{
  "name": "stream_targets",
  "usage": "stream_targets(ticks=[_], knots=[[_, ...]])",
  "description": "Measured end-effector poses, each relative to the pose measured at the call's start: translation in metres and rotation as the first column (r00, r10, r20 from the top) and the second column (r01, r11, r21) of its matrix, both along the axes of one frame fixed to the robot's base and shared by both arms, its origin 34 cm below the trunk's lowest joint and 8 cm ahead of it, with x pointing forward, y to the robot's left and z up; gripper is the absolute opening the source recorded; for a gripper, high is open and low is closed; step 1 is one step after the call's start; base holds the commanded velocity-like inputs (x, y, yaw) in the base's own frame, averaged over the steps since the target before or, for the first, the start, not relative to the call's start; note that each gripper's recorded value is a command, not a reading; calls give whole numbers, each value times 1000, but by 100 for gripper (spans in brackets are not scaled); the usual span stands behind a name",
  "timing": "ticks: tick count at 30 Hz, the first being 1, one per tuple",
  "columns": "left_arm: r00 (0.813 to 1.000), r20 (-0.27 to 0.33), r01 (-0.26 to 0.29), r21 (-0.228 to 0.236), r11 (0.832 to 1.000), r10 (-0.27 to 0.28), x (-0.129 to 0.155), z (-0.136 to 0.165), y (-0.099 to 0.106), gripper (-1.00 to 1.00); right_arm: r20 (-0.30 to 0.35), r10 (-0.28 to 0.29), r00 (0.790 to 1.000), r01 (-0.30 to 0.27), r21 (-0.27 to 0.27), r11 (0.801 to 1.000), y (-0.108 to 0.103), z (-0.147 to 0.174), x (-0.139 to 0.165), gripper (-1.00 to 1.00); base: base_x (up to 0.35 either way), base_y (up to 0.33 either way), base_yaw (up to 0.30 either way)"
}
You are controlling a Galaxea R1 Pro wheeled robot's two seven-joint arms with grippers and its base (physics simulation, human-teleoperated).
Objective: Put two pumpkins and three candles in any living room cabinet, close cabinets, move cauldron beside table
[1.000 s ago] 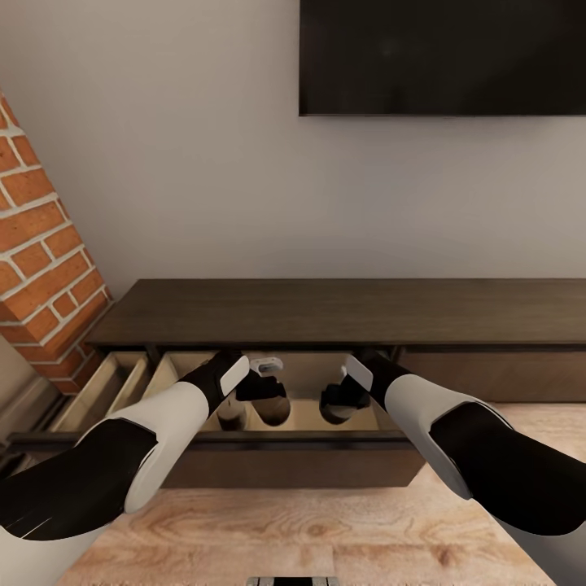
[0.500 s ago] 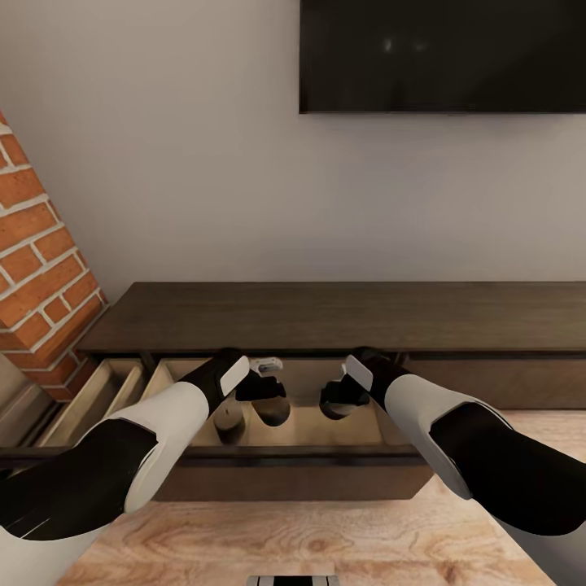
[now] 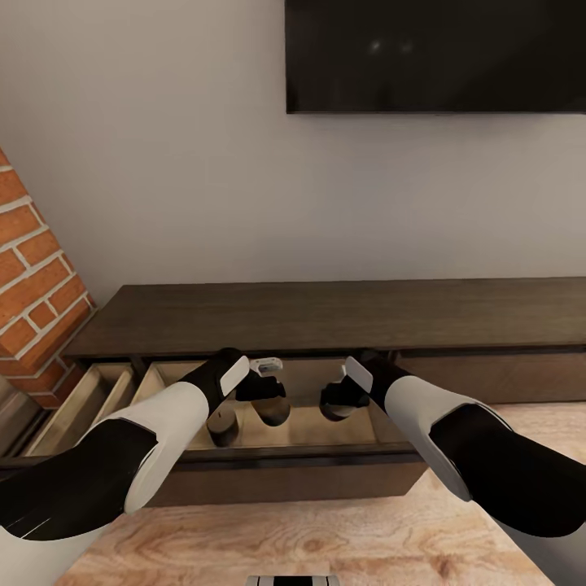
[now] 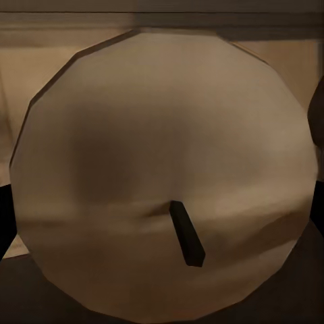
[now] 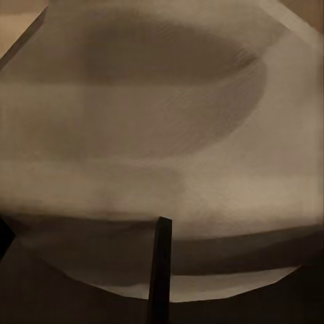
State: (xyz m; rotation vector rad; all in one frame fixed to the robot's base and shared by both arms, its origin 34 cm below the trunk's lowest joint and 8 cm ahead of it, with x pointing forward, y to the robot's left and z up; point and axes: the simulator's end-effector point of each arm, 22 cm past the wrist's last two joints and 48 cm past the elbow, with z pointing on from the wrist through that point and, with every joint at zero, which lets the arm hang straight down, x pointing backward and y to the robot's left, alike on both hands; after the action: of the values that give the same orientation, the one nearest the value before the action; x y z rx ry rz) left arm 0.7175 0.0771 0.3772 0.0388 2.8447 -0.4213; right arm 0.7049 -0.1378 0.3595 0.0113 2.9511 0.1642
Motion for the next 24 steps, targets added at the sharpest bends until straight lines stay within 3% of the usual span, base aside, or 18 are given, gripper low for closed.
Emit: stream_targets(ticks=[24], knots=[[999,-49,-2,1,1000,2,-7,-36,0,-100,-57,0,998,0,0,1000,0,-36,-10,-100,0,0,0]])
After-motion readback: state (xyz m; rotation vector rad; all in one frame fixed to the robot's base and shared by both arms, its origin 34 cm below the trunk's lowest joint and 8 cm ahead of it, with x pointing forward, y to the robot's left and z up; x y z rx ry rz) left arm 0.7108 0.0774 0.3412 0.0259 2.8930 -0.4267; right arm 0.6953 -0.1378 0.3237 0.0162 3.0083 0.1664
